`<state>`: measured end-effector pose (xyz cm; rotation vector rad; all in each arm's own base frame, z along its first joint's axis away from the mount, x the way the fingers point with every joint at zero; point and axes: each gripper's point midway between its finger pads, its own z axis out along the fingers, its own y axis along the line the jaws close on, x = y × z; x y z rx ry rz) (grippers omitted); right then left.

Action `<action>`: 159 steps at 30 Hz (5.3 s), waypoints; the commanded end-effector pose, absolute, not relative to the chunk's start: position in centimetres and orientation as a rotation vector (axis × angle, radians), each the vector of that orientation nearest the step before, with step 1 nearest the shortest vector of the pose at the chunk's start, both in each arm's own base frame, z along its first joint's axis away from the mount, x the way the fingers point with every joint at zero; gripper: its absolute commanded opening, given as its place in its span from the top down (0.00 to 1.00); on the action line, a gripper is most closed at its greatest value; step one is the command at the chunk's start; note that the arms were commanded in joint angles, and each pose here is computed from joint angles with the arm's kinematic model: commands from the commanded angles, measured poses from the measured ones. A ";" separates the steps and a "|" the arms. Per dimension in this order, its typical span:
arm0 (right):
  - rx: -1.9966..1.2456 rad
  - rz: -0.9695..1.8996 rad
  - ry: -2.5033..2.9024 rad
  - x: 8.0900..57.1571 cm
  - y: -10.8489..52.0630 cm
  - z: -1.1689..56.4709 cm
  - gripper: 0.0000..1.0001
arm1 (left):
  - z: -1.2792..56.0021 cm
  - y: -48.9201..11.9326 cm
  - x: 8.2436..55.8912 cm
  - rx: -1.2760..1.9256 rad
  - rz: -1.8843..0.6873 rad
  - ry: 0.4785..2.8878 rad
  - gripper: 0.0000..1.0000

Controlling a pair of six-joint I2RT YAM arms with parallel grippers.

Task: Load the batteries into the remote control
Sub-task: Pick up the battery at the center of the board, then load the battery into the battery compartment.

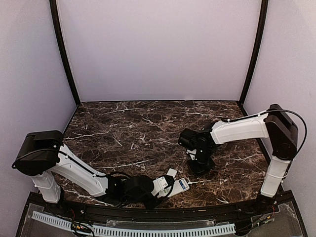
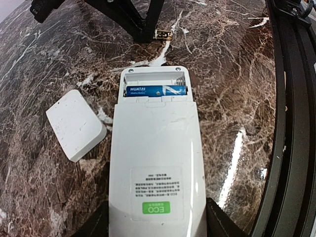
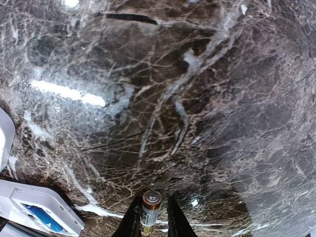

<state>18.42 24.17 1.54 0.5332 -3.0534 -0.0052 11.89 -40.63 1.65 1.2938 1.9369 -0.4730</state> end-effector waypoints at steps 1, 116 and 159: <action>0.565 0.113 -3.023 18.8 23.1 -0.6 0.85 | -3.3 -35.1 11.6 1.450 -0.234 2.068 1.00; 1.070 -0.791 -3.363 12.6 27.4 -0.7 1.00 | -5.9 -31.7 13.0 1.400 -0.073 2.215 1.00; 0.996 -0.874 -3.279 15.1 31.4 7.2 0.96 | -5.3 -30.6 13.5 1.344 -0.048 2.230 1.00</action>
